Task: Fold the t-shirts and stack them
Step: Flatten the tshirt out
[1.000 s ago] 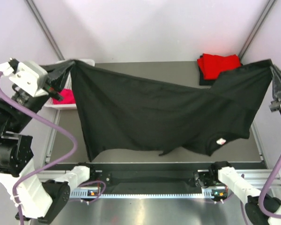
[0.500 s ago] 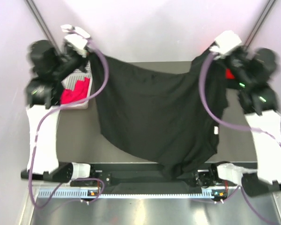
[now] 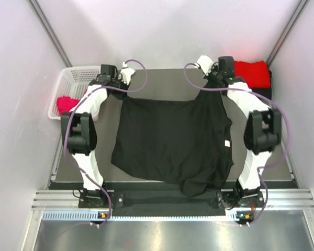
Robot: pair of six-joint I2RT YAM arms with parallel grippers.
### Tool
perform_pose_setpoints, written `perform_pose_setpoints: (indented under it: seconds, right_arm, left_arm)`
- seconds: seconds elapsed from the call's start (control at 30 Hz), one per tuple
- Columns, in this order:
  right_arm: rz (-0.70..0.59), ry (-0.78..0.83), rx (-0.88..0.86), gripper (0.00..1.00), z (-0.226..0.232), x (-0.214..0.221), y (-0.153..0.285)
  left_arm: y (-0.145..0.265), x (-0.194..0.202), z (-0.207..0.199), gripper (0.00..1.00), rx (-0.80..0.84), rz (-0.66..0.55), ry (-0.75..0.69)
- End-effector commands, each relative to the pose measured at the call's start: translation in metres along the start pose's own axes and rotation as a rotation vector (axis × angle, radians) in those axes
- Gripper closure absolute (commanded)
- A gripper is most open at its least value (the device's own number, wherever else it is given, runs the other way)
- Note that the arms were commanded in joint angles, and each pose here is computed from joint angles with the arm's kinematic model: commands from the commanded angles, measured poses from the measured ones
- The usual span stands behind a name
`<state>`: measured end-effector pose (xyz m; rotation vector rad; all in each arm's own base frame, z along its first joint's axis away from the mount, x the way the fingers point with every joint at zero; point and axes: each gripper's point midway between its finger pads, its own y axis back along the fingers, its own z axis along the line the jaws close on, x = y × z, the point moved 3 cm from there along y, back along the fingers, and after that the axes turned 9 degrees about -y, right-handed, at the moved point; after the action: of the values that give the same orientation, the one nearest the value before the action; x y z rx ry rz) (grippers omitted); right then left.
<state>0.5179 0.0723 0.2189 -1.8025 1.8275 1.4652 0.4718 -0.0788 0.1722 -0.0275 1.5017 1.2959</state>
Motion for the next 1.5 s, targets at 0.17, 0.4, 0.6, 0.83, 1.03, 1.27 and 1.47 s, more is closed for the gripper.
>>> perform_pose_setpoints:
  seconds: [0.17,0.4,0.6,0.83,1.03,1.27,1.47]
  right_arm:
    - [-0.035,-0.027,0.117,1.0,-0.034,-0.014,-0.09]
    - [-0.115,-0.069,0.204,1.0,-0.038,-0.029,-0.126]
    - [-0.179,-0.078,0.282,1.0,-0.046,-0.046,-0.143]
    - [-0.185,0.005,0.268,1.0,-0.033,-0.041,-0.162]
    - [-0.171,0.016,0.248,1.0,-0.02,-0.032,-0.176]
    - [-0.169,0.012,0.269,1.0,-0.018,-0.026,-0.187]
    - [-0.193,0.001,0.287,1.0,-0.027,-0.041,-0.171]
  left_arm:
    - [-0.046,-0.006,0.059,1.0,-0.177,-0.011,-0.07]
    - [-0.061,-0.009,0.095,1.0,-0.335,0.001,-0.073]
    - [-0.05,-0.031,0.123,1.0,-0.466,-0.04,-0.118]
    - [-0.064,-0.041,0.141,1.0,-0.5,-0.093,-0.176]
    - [-0.074,-0.059,0.153,1.0,-0.548,-0.162,-0.194]
    - [-0.089,-0.057,0.158,1.0,-0.542,-0.168,-0.221]
    - [-0.072,-0.084,0.166,1.0,-0.561,-0.236,-0.198]
